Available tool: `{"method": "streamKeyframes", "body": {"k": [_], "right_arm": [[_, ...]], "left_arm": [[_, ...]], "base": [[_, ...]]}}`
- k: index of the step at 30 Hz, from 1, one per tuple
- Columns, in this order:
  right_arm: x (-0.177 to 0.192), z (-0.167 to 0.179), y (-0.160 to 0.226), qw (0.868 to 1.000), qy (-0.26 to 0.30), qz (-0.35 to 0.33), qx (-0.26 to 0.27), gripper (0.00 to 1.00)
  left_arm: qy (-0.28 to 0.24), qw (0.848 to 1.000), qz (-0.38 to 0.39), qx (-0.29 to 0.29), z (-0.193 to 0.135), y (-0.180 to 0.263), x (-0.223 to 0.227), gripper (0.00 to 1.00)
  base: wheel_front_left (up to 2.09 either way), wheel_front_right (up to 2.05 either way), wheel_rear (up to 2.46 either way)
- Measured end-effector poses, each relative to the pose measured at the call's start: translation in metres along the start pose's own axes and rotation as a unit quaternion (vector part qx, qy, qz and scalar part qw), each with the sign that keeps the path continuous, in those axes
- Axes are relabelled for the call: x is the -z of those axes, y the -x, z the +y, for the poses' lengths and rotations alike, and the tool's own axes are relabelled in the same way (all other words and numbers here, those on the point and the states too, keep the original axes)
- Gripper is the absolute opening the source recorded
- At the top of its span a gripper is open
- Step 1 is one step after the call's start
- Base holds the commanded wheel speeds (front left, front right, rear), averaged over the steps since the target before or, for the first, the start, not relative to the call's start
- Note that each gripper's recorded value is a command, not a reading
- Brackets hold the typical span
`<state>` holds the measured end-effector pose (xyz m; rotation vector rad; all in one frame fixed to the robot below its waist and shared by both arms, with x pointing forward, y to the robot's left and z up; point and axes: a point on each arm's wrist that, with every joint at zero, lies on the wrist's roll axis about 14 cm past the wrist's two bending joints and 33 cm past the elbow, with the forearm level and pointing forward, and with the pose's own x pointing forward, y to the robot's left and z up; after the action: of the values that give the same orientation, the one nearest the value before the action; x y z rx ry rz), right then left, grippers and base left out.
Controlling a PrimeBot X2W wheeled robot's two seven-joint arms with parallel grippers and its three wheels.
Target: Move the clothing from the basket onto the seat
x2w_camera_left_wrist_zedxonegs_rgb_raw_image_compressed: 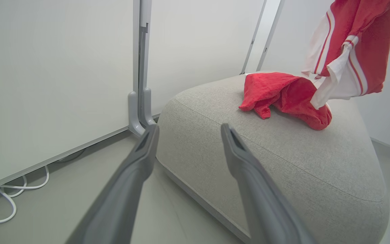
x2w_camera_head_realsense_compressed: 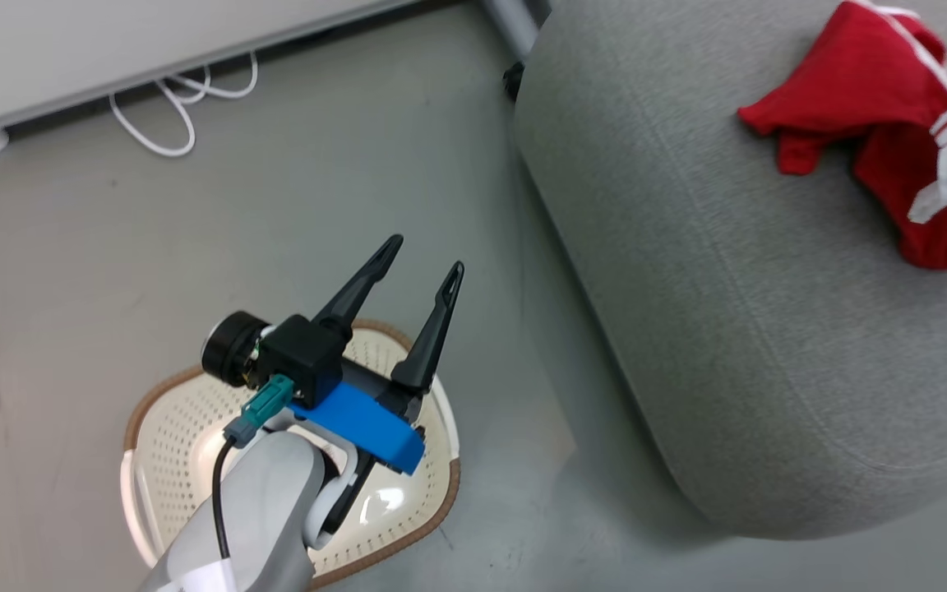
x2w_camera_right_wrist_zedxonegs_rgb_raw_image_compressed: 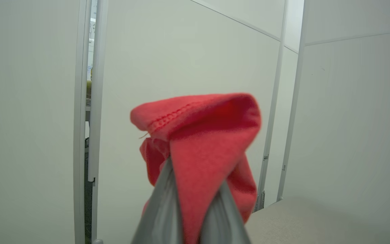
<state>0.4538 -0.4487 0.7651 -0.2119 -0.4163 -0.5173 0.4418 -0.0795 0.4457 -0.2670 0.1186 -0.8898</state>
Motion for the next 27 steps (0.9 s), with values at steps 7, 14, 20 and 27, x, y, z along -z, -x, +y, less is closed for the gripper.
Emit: {"method": "streamKeyframes", "body": {"k": [7, 14, 20, 27], "right_arm": [[0.093, 0.016, -0.007, 0.998, -0.015, 0.062, 0.012, 0.0], [0.21, 0.047, 0.018, 0.986, -0.028, 0.162, 0.011, 0.0], [0.272, 0.062, 0.046, 0.973, -0.036, 0.228, 0.015, 0.0], [0.282, 0.059, 0.053, 0.969, -0.034, 0.244, 0.017, 0.0]], "left_arm": [[-0.002, 1.0, -0.001, -0.023, 0.037, 0.002, 0.011, 1.0], [0.003, 0.998, 0.024, -0.06, 0.078, 0.015, 0.041, 1.0], [0.006, 0.996, 0.033, -0.081, 0.094, 0.024, 0.052, 1.0], [0.001, 0.996, 0.032, -0.085, 0.095, 0.026, 0.048, 1.0]], "base": [[0.0, 0.0, 0.0], [0.0, 0.0, 0.0], [0.0, 0.0, 0.0], [0.0, 0.0, 0.0]]}}
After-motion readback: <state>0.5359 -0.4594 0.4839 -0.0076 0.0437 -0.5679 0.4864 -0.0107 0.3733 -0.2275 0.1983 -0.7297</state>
